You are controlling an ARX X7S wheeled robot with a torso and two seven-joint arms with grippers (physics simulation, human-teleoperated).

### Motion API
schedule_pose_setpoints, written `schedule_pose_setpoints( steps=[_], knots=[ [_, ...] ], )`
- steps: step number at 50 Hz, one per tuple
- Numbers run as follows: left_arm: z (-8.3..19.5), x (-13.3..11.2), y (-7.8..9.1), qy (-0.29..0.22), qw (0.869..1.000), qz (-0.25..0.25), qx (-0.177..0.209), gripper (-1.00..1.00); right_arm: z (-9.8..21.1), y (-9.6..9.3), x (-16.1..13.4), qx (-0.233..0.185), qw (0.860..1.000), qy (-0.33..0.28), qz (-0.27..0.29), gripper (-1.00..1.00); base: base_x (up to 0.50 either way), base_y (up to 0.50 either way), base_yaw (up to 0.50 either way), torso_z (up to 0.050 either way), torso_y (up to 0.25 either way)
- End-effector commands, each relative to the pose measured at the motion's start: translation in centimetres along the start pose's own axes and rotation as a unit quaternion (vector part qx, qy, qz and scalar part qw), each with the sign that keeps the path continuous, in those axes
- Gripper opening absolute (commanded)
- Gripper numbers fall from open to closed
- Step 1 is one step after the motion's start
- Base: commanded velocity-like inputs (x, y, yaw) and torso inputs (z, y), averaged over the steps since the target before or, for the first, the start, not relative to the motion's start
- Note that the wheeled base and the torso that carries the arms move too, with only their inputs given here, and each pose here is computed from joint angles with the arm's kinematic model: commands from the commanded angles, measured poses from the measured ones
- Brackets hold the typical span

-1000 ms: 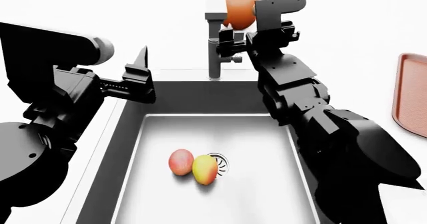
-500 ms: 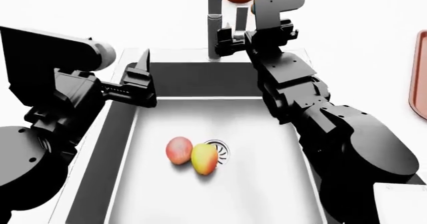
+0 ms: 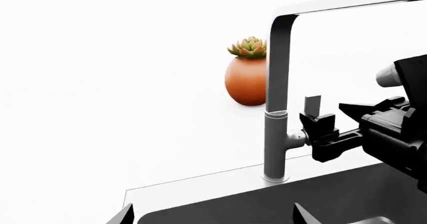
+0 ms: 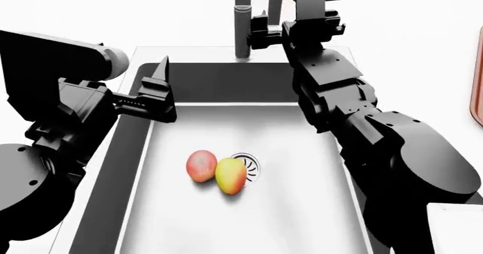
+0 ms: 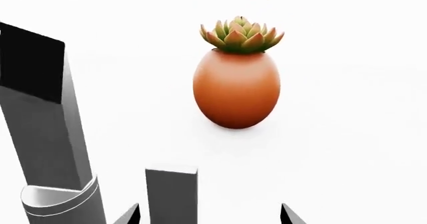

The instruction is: Pick up the fruits and vegetables and place them in the sink. Turn on the sink faucet to wash them. Then turn the sink off and put them in the tray.

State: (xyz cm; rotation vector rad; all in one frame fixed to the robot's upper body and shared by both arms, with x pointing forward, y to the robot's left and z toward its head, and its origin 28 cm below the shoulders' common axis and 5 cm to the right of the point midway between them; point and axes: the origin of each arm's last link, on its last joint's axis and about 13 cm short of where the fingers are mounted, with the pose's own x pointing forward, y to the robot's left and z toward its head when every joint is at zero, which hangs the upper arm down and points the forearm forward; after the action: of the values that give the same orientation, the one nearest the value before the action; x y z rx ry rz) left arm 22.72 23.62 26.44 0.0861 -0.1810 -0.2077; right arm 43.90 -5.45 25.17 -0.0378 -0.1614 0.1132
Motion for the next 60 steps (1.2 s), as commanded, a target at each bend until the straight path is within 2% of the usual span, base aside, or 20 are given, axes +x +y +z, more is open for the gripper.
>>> schedule_pose_setpoints(
  steps=[1, 11, 20, 29, 48, 53, 60],
  knots=[
    [0.0, -0.1, 0.0, 0.000, 1.000, 0.001, -0.001, 1.00, 0.6, -0.2, 0.1, 0.024, 0.999, -0.005, -0.046, 1.00, 0.00, 0.00, 0.00, 0.000, 0.000],
    [-0.2, -0.2, 0.0, 0.003, 1.000, 0.001, 0.000, 1.00, 0.1, -0.3, 0.0, 0.029, 0.994, 0.008, -0.106, 1.00, 0.00, 0.00, 0.00, 0.000, 0.000],
    [-0.6, 0.1, 0.1, 0.005, 1.000, 0.002, 0.001, 1.00, -0.5, -0.6, -0.1, 0.036, 0.989, 0.024, -0.139, 1.00, 0.00, 0.00, 0.00, 0.000, 0.000],
    [-0.6, 0.0, 0.1, 0.005, 1.000, 0.002, 0.001, 1.00, -0.2, -0.7, 0.0, 0.036, 0.990, 0.016, -0.135, 1.00, 0.00, 0.00, 0.00, 0.000, 0.000],
    [-0.6, -0.1, 0.0, 0.007, 1.000, 0.001, 0.003, 1.00, 4.4, -0.4, 0.8, 0.019, 0.994, -0.074, -0.079, 1.00, 0.00, 0.00, 0.00, 0.000, 0.000],
    [-0.6, 0.0, 0.0, 0.007, 1.000, 0.001, 0.004, 1.00, 4.6, -0.6, 0.8, 0.014, 0.993, -0.073, -0.091, 1.00, 0.00, 0.00, 0.00, 0.000, 0.000],
    [-0.6, 0.0, 0.0, 0.007, 1.000, 0.001, 0.004, 1.00, 4.2, -1.9, 0.8, 0.015, 0.989, -0.070, -0.127, 1.00, 0.00, 0.00, 0.00, 0.000, 0.000]
  ],
)
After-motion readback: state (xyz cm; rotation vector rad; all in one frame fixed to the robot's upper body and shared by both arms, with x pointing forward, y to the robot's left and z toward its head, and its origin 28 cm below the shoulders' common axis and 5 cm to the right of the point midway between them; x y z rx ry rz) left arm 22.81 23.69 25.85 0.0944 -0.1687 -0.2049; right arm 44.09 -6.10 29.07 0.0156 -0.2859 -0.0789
